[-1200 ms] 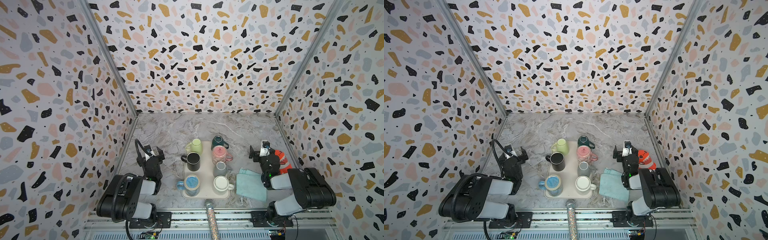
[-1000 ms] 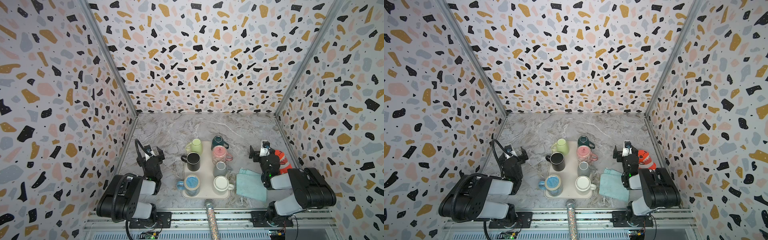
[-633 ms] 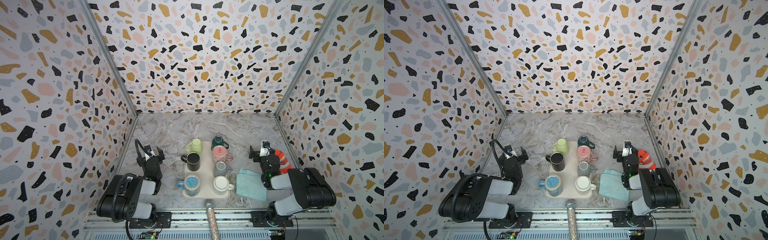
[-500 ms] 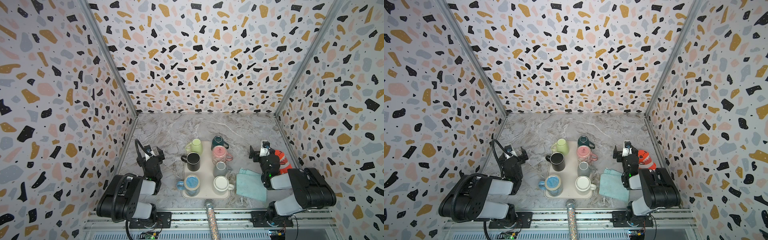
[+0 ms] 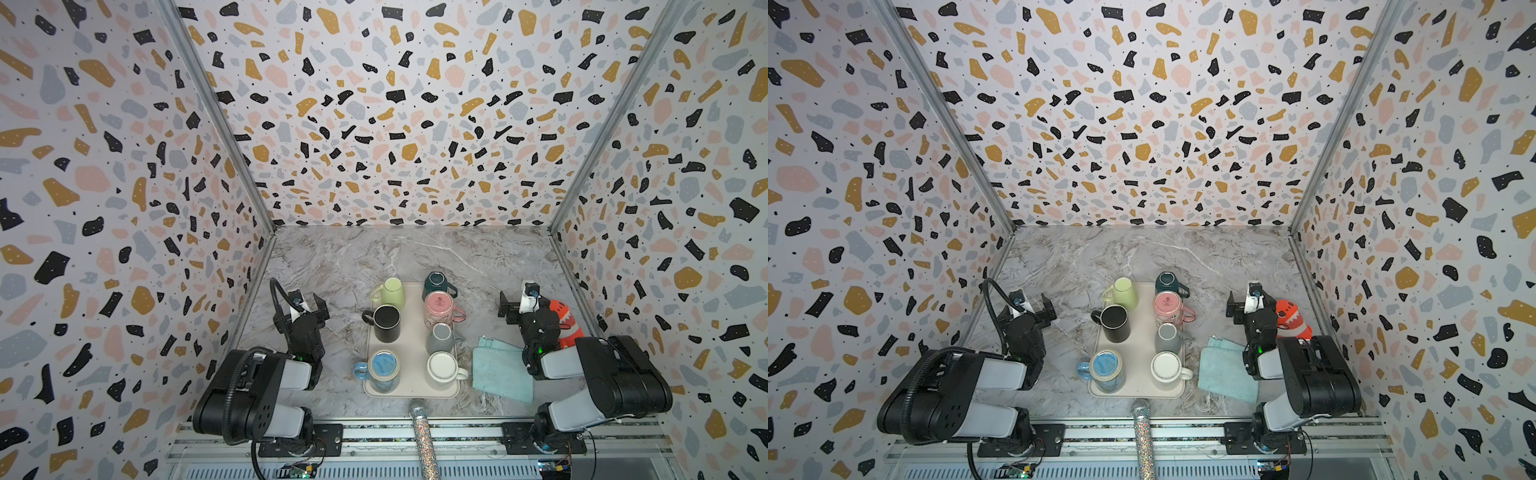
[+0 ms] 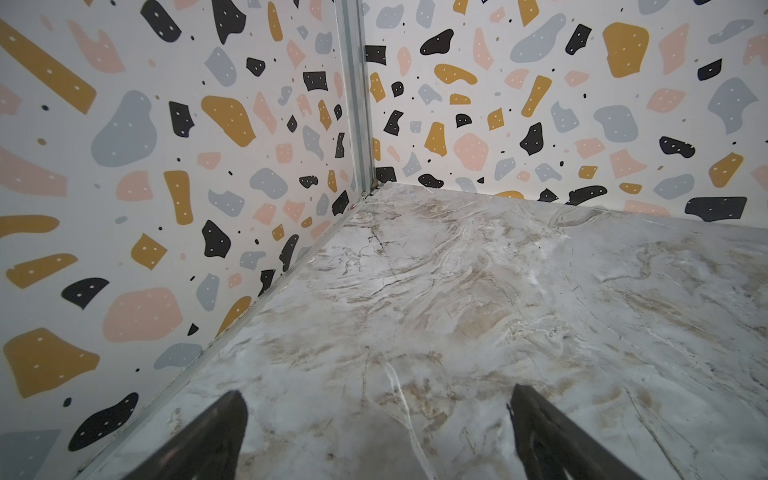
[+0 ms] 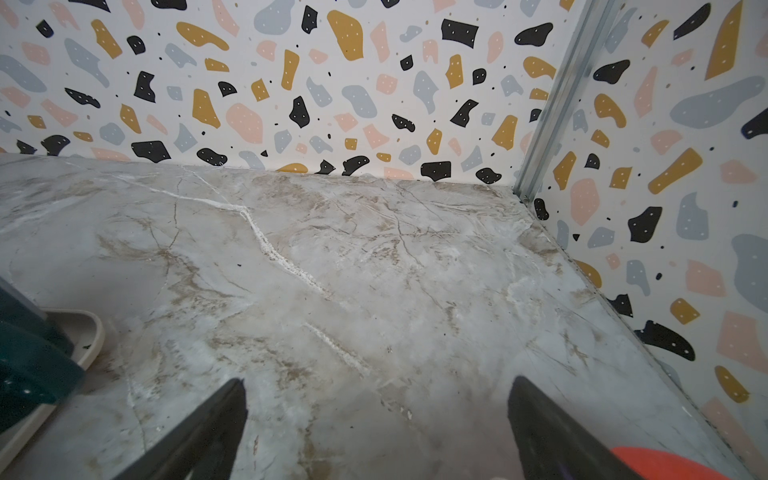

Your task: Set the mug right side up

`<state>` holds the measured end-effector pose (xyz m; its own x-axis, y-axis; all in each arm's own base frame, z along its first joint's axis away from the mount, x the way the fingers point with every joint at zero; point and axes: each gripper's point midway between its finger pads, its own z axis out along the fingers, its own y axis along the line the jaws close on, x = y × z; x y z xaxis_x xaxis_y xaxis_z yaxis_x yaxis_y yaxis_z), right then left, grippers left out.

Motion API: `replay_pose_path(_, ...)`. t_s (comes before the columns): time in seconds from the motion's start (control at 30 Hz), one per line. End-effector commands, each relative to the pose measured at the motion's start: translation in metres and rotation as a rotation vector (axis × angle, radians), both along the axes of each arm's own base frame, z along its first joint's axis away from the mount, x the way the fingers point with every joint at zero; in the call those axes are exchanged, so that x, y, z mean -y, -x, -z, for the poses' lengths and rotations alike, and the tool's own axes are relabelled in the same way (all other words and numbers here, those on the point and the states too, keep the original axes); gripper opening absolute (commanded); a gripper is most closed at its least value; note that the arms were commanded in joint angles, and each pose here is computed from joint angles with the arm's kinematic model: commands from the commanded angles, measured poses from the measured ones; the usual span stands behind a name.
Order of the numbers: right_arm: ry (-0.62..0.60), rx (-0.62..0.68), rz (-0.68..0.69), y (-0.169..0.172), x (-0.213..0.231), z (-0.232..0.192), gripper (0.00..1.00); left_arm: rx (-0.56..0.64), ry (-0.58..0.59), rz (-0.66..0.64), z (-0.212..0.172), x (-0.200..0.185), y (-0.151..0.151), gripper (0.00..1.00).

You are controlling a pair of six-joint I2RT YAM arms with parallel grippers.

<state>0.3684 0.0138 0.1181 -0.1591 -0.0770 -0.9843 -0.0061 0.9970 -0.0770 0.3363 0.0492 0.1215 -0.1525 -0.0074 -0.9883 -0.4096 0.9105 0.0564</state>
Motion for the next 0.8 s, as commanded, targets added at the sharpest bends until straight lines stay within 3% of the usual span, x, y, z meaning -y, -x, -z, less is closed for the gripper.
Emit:
replay_pose_path(0.0,-0.005,0.021,0.006,-0.005,-0.002,-0.018,0.99,0.063,-0.006,-0.022,-0.019,-0.003,-0.003,0.99)
replay_pose_path(0.17,-0.046,-0.009,0.072,-0.015,0.007,-0.059,1.0,0.009,-0.007,-0.072,-0.045,-0.008,-0.012,1.0)
replay_pose_path(0.27,-0.171,-0.066,0.093,-0.018,0.006,-0.082,0.99,0.027,0.021,-0.088,-0.068,-0.01,-0.013,1.0)
replay_pose_path(0.33,-0.304,-0.145,0.118,-0.017,0.004,-0.092,0.92,0.055,0.065,-0.078,-0.083,-0.008,-0.012,1.0)
replay_pose_path(0.4,-0.463,-0.228,0.132,-0.015,-0.003,-0.098,0.78,0.082,0.109,-0.052,-0.096,-0.003,-0.014,1.0)
replay_pose_path(0.43,-0.541,-0.268,0.091,-0.014,-0.014,-0.101,0.69,0.095,0.132,-0.034,-0.102,0.0,-0.015,1.0)
replay_pose_path(0.5,-0.694,-0.322,-0.022,-0.013,-0.04,-0.112,0.62,0.117,0.178,0.0,-0.114,0.006,-0.017,1.0)
replay_pose_path(0.63,-1.04,-0.445,-0.23,-0.009,-0.088,-0.123,0.6,0.157,0.285,0.052,-0.138,0.017,-0.023,1.0)
replay_pose_path(0.77,-1.393,-0.572,-0.331,0.001,-0.115,-0.113,0.6,0.154,0.347,0.123,-0.152,0.031,-0.03,1.0)
